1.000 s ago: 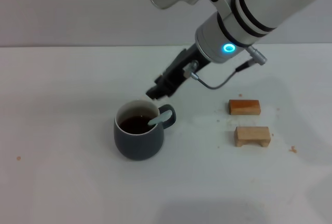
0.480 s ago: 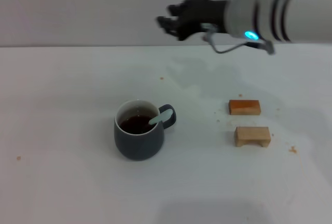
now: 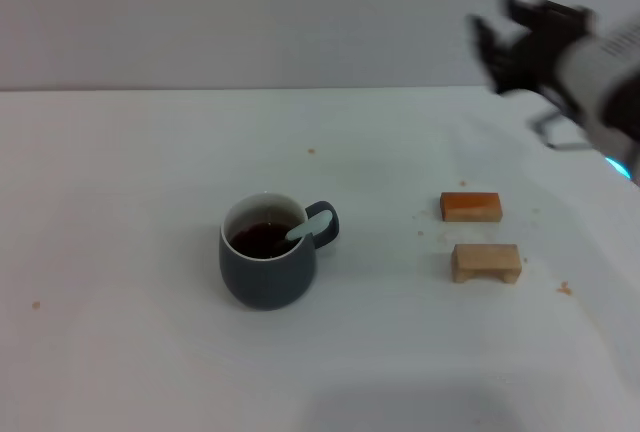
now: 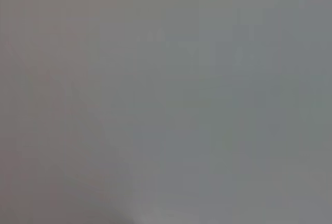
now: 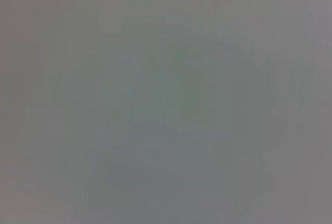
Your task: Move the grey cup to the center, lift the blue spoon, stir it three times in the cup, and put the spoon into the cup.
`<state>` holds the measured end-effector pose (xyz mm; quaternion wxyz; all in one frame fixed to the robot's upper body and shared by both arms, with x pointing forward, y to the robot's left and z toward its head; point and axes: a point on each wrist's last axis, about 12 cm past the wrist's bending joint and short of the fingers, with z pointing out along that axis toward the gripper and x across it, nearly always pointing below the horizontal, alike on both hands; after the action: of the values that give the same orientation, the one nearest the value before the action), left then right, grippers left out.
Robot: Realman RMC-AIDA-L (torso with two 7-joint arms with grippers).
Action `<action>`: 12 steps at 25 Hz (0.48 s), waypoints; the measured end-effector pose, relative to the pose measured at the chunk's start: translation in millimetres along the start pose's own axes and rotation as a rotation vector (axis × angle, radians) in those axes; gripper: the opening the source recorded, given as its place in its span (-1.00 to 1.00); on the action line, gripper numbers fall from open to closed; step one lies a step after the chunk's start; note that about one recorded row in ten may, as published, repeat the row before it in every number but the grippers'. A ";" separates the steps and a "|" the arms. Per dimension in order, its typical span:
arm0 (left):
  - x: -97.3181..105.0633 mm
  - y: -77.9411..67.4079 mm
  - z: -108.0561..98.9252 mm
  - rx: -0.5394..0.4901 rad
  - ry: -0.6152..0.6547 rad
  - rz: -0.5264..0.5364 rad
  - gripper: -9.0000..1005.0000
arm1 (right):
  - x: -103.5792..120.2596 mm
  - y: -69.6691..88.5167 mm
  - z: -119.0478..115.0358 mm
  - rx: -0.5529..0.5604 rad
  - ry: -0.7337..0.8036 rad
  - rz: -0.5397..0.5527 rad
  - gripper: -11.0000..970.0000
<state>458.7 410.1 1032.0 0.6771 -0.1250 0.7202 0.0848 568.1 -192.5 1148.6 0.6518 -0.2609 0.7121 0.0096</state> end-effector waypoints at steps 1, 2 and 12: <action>0.1 -0.9 0.4 0.003 0.001 -0.002 -0.99 | 8.1 -5.0 -6.8 0.041 0.013 0.010 -0.31; 0.1 -1.9 1.0 0.007 0.001 -0.003 -0.99 | 17.7 -10.1 -14.0 0.082 0.032 0.021 -0.31; -0.9 -10.9 7.6 0.039 0.000 -0.003 -0.99 | 82.8 -28.3 -49.8 0.300 0.175 0.110 -0.31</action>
<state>469.2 402.0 1032.8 0.6796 -0.1130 0.7214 0.0698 531.8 -264.3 1088.1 0.6176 -0.1211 0.7726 -0.0837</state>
